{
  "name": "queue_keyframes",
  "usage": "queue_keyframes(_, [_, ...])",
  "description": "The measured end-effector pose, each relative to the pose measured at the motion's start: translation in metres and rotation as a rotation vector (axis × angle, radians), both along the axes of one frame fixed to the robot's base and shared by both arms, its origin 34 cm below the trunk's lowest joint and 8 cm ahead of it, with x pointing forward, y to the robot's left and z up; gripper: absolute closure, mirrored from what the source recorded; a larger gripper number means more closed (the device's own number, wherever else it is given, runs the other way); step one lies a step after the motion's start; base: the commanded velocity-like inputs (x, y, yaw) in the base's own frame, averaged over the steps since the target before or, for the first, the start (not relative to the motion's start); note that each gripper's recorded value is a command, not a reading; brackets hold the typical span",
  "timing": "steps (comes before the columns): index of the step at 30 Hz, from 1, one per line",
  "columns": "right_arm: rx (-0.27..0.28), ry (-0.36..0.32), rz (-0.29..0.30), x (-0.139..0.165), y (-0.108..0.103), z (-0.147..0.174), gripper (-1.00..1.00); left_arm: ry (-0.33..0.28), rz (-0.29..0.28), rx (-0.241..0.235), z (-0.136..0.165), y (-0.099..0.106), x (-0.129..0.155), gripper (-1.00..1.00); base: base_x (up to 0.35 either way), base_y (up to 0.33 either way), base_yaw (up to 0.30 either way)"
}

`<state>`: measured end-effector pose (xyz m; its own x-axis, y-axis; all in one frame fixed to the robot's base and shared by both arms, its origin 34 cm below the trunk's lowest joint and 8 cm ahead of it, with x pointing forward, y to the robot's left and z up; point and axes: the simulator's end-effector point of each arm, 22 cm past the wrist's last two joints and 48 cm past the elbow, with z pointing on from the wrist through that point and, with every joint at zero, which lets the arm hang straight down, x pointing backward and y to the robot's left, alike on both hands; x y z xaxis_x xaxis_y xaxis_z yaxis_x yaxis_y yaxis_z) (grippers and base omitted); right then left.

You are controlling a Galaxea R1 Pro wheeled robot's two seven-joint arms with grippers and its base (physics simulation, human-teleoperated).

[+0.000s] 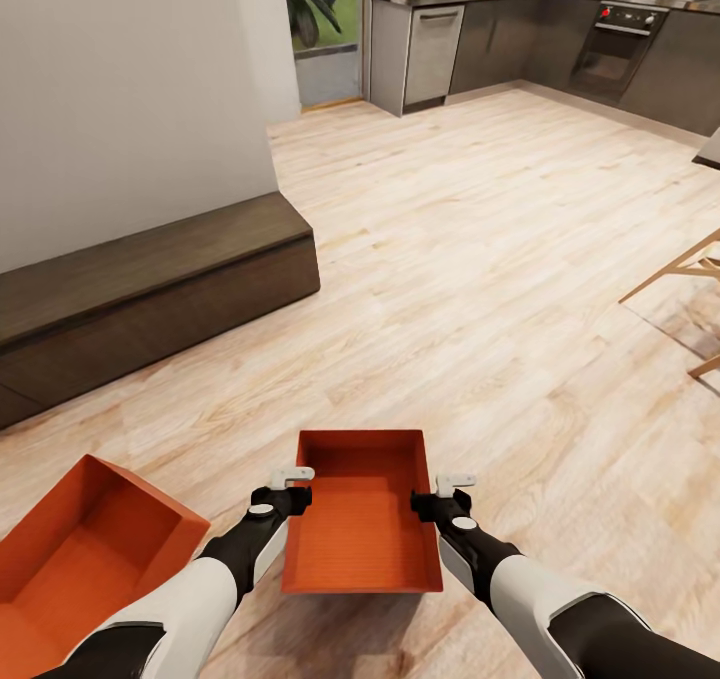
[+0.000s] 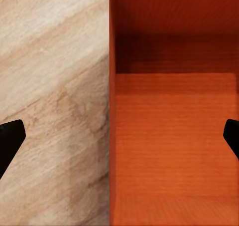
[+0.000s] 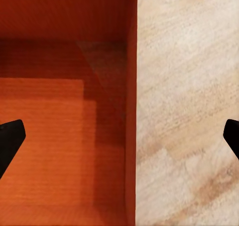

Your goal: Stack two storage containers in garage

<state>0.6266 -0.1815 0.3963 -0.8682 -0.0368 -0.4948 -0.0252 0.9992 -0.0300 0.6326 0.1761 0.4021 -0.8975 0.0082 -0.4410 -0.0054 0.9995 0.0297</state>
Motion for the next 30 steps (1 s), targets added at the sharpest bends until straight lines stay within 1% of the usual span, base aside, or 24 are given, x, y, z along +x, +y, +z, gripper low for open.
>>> queue_keyframes(5, [0.000, 0.000, 0.000, -0.001, 0.000, -0.009, -1.00, 0.004, 0.015, -0.008, -0.010, 0.000, -0.002, -1.00, 0.000, 0.000, 0.000])
queue_keyframes(8, [0.000, 0.000, -0.002, -0.001, 0.000, -0.015, -1.00, 0.013, 0.049, -0.025, -0.017, 0.000, -0.006, -1.00, 0.000, 0.000, 0.000])
queue_keyframes(11, [0.001, 0.001, -0.004, -0.002, 0.000, -0.021, -1.00, 0.027, 0.072, -0.032, -0.025, 0.003, -0.011, -1.00, 0.000, 0.000, 0.000])
queue_keyframes(20, [-0.008, 0.025, -0.010, -0.015, -0.006, -0.043, -1.00, 0.034, 0.077, -0.032, -0.044, 0.005, -0.016, -1.00, 0.000, 0.000, 0.000])
queue_keyframes(24, [-0.016, 0.045, -0.012, -0.026, -0.010, -0.055, -1.00, 0.047, 0.077, -0.031, -0.055, 0.006, -0.023, -1.00, 0.000, 0.000, 0.000])
queue_keyframes(28, [-0.021, 0.046, -0.014, -0.032, -0.013, -0.064, -1.00, 0.055, 0.078, -0.032, -0.064, 0.005, -0.027, -1.00, 0.000, 0.000, 0.000])
queue_keyframes(30, [-0.024, 0.054, -0.014, -0.040, -0.014, -0.071, -1.00, 0.067, 0.078, -0.032, -0.070, 0.005, -0.033, -1.00, 0.000, 0.000, 0.000])
